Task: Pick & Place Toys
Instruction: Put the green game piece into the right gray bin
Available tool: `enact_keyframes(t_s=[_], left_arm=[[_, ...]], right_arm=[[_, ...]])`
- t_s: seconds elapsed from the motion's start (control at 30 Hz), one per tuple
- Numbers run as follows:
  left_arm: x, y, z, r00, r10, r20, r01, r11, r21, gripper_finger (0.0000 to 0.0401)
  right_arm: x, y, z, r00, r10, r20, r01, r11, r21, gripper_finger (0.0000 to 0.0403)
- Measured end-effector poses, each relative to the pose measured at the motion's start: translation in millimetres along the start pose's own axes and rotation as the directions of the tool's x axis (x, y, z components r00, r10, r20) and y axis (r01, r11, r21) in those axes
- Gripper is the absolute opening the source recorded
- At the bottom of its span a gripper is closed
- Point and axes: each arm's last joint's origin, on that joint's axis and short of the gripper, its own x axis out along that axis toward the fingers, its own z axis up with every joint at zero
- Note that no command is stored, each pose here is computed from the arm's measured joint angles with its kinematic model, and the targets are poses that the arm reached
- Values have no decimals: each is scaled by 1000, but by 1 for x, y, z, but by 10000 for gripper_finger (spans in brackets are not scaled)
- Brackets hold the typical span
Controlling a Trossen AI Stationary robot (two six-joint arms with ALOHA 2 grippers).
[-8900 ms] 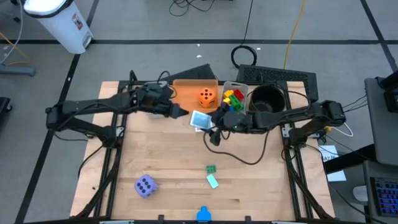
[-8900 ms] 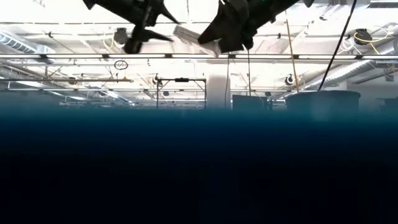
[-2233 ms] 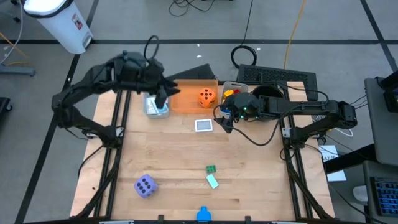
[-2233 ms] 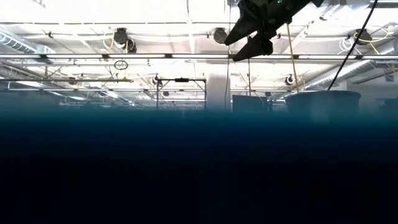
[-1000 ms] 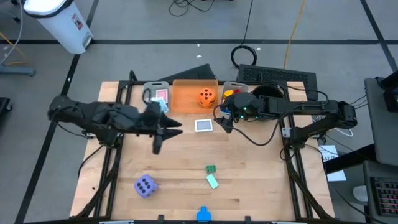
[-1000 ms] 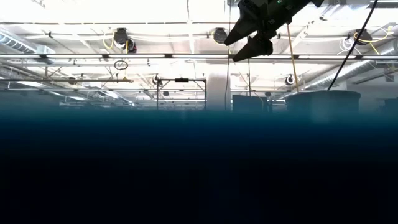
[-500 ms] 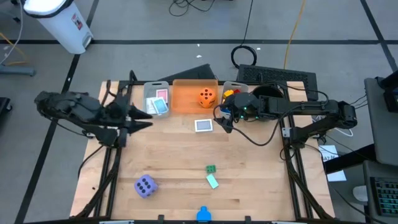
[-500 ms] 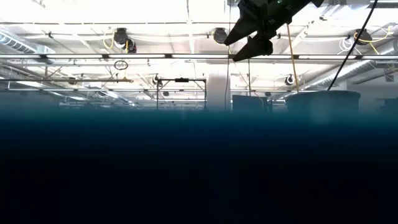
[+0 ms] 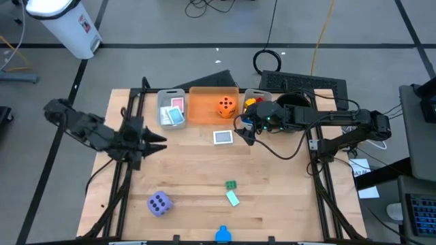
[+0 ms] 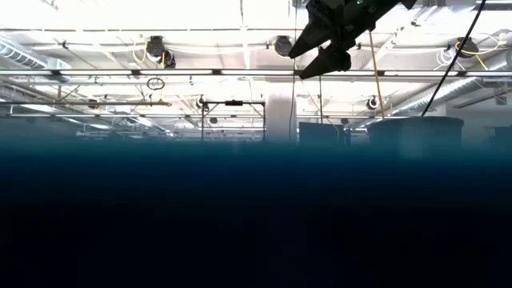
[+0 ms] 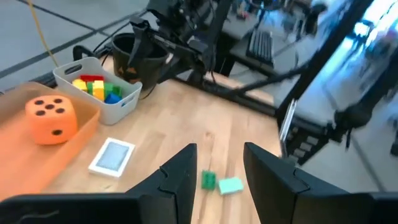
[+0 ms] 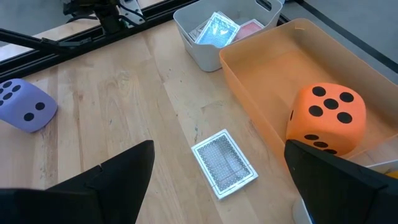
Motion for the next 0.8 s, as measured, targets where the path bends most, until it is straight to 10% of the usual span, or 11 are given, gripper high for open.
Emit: enact_keyframes(t_s=[0.23,0.8], left_arm=[[18,4,-34,979,-85,185,96,994,-50,136],[56,14,-38,955,100,280,-85,994,-65,136]], right_arm=[[0,0,0,1000,0,0,0,1000,0,348],[-1,3,10,994,29,107,-30,999,10,348]])
